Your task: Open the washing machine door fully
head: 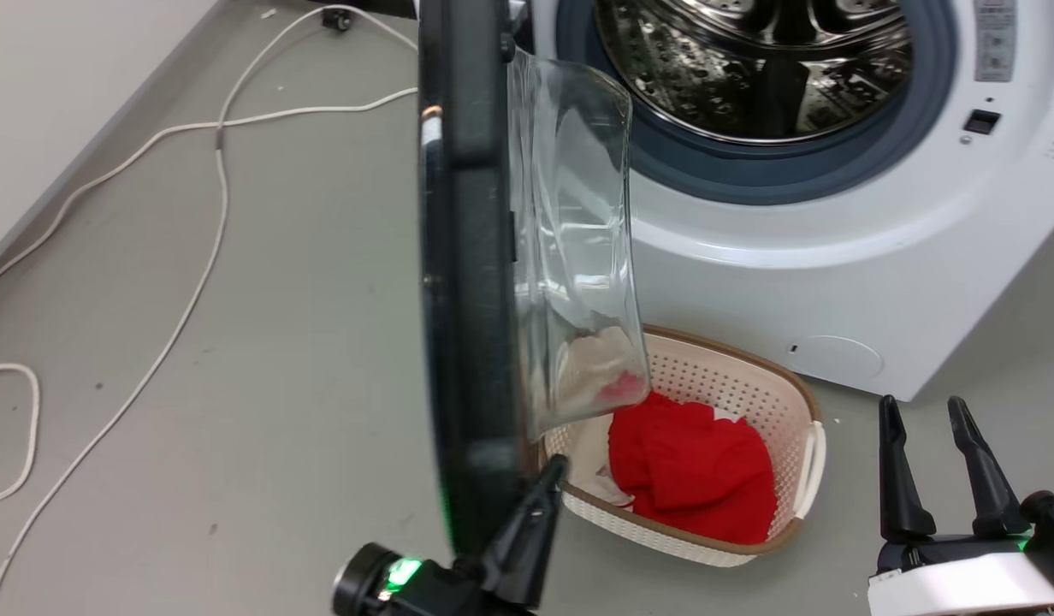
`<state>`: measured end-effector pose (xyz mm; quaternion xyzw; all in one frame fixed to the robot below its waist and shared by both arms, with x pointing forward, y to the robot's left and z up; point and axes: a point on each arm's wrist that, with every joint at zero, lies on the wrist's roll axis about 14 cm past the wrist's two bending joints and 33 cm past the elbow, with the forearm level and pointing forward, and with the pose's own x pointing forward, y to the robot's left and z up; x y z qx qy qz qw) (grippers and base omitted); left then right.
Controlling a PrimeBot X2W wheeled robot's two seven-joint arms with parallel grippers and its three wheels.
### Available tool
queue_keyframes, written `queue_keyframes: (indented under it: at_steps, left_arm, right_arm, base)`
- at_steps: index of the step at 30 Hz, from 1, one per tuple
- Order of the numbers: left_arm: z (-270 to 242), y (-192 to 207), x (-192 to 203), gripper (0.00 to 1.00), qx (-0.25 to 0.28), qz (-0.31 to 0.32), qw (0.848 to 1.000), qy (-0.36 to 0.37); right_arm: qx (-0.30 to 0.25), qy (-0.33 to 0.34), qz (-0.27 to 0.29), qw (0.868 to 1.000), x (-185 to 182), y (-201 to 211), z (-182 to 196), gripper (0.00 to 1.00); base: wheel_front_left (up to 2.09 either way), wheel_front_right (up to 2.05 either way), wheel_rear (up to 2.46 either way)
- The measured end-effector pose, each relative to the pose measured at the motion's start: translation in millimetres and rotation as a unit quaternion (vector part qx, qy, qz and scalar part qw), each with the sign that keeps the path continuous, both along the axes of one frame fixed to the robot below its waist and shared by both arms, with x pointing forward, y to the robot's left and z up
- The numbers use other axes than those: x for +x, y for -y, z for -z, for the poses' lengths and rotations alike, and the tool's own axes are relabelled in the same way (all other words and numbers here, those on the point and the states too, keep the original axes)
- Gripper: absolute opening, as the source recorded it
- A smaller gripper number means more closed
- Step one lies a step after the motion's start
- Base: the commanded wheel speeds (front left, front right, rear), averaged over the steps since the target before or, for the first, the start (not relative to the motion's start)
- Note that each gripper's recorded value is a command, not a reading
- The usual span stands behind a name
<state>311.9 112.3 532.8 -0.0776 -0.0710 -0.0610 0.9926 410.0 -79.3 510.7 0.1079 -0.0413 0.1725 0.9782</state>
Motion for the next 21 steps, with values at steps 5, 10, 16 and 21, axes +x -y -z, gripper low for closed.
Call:
queue_keyframes:
  at_steps: [5,10,16,21]
  left_arm:
    - [4,-36,-8,0.0,0.009,-0.069,0.998,-0.009]
    - [5,-84,-16,0.0,0.017,-0.15,0.988,-0.016]
    - [1,-143,-18,0.0,0.015,-0.229,0.973,-0.011]
    - [1,-186,-13,0.0,0.03,-0.275,0.961,-0.012]
  right_arm:
    - [0.0,-0.006,-0.018,1.0,3,-12,4,1.0]
    - [0.002,-0.012,-0.035,0.999,6,-25,7,1.0]
    - [-0.001,-0.018,-0.039,0.999,8,-26,9,1.0]
    - [-0.004,-0.022,-0.027,0.999,10,-18,11,1.0]
  base:
    - [0.0,0.0,0.0]
    - [0.0,0.0,0.0]
    - [0.0,0.0,0.0]
    - [0.0,0.0,0.0]
